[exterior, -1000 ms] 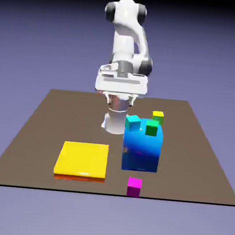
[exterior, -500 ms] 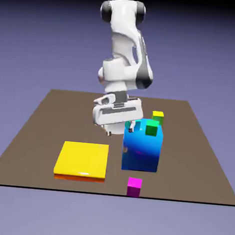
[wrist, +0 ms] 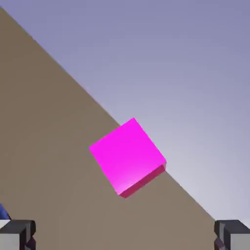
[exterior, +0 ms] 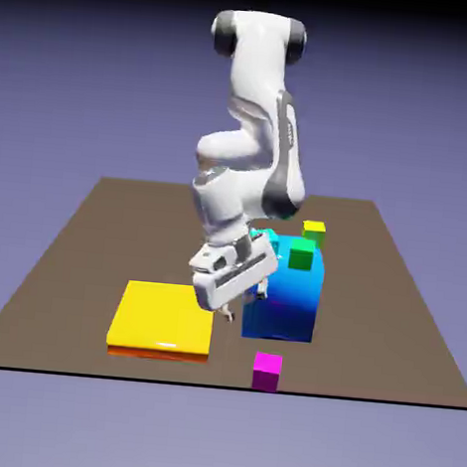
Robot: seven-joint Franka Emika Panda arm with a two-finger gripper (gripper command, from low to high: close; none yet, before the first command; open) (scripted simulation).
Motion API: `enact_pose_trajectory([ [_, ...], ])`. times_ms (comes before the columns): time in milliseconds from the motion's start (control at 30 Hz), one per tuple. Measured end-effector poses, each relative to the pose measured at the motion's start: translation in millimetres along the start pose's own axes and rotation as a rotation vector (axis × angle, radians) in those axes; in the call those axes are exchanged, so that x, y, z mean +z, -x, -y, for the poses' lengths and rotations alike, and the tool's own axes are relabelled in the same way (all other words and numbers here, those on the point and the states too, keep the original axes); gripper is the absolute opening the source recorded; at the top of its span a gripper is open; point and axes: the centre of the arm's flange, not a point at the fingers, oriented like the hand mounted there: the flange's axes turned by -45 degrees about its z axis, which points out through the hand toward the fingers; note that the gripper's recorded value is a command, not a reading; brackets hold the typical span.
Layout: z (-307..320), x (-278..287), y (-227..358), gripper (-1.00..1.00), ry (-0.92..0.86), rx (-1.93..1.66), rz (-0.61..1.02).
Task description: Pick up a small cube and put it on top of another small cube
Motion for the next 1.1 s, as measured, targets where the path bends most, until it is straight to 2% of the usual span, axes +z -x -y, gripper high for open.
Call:
enact_pose_trajectory([
  [567, -19.4, 68.6, -17.8, 0.0, -0.072, -0.507, -0.054],
  [700, -19.2, 123.2, -16.1, 0.0, -0.069, -0.522, -0.055],
  [733, -18.4, 138.0, -13.8, -1.0, -0.07, -0.52, -0.056],
  [800, -18.3, 138.0, -13.7, -1.0, -0.071, -0.52, -0.055],
  [933, -19.7, 77.8, -18.9, -1.0, -0.071, -0.521, -0.054],
  [1100, -7.4, 47.7, -42.4, -1.0, -0.055, -0.418, -0.06],
])
